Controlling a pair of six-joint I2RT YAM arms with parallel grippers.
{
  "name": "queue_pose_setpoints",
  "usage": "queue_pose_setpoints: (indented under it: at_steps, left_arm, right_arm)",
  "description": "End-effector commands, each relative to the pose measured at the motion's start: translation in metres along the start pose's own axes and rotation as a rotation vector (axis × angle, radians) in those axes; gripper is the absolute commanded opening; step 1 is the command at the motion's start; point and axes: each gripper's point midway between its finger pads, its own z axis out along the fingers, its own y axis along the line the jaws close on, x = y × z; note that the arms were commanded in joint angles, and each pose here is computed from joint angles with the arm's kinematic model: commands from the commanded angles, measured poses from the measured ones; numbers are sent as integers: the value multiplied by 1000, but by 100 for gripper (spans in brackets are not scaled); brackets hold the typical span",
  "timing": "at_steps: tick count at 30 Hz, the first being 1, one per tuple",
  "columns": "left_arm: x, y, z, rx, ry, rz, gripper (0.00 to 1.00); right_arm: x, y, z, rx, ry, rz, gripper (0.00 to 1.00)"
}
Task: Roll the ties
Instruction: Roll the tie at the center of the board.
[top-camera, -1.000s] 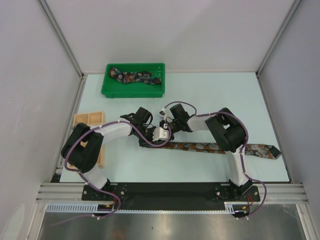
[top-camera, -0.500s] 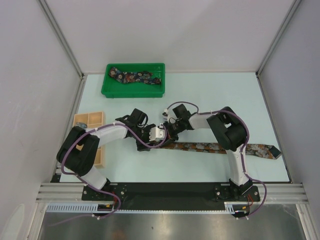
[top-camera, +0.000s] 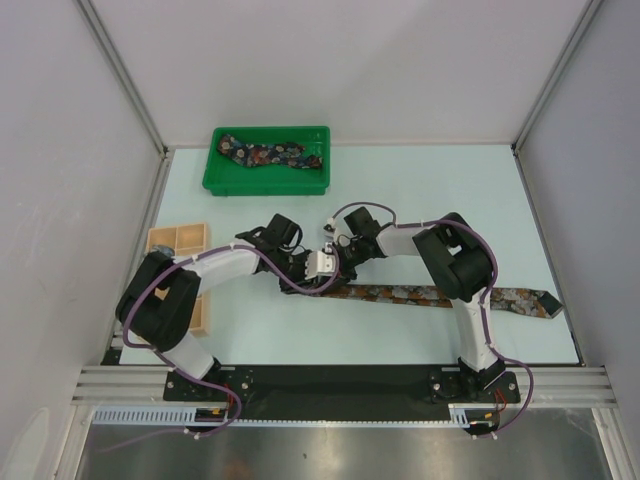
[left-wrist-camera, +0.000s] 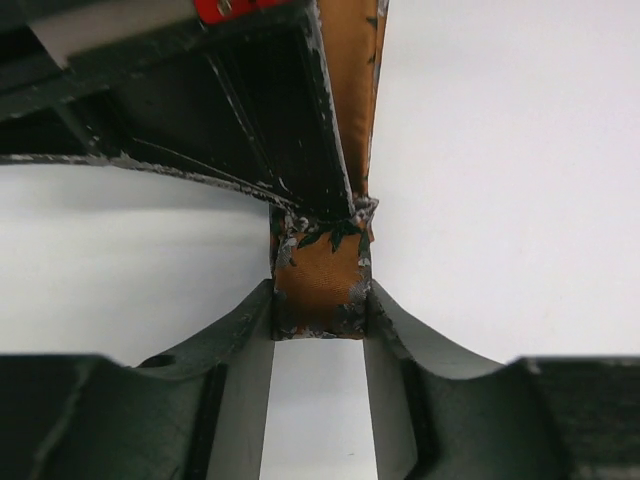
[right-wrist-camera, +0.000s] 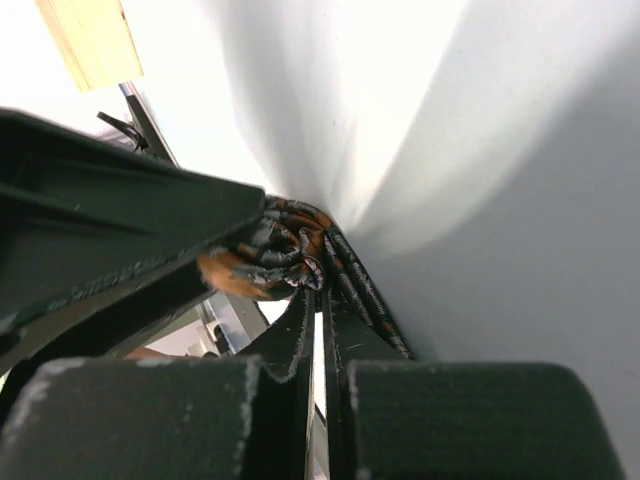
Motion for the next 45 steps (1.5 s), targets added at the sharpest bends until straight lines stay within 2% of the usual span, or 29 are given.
queue_pose_setpoints:
  at_steps: [1,4,8,15,25,27,29,32,38,45]
  left_arm:
    - [-51,7,-9,0,-126,29,40]
    - [-60,1,-2,33,-121,34,39]
    - [-53,-4,20,72,-38,25,38]
    - [-44,-2,34,67,56,27,38]
    - [5,-18,49,76,228,22,38]
    - [10,-17,49,68,248,26,38]
    - [14,-18,49,77,265,19,37]
    - [18,-18,51,89,288,14,37]
    - [17,-17,52,97,295,13,38]
    - [16,-18,54,112,296,12,39]
  right_arm:
    - [2,-36,8,124,-7,13,0]
    - [2,-36,9,117,-6,19,0]
    - [2,-30,8,81,-11,26,0]
    - [1,-19,6,22,-18,17,0]
    - [-4,2,-4,-82,-60,-4,1]
    - [-3,6,-8,-92,-55,-1,4]
    - [-1,8,-14,-99,-59,4,15]
    - [-4,15,-31,-112,-92,-2,25]
    - [0,16,-54,-107,-101,3,29]
    - [-6,22,-46,-142,-114,2,33]
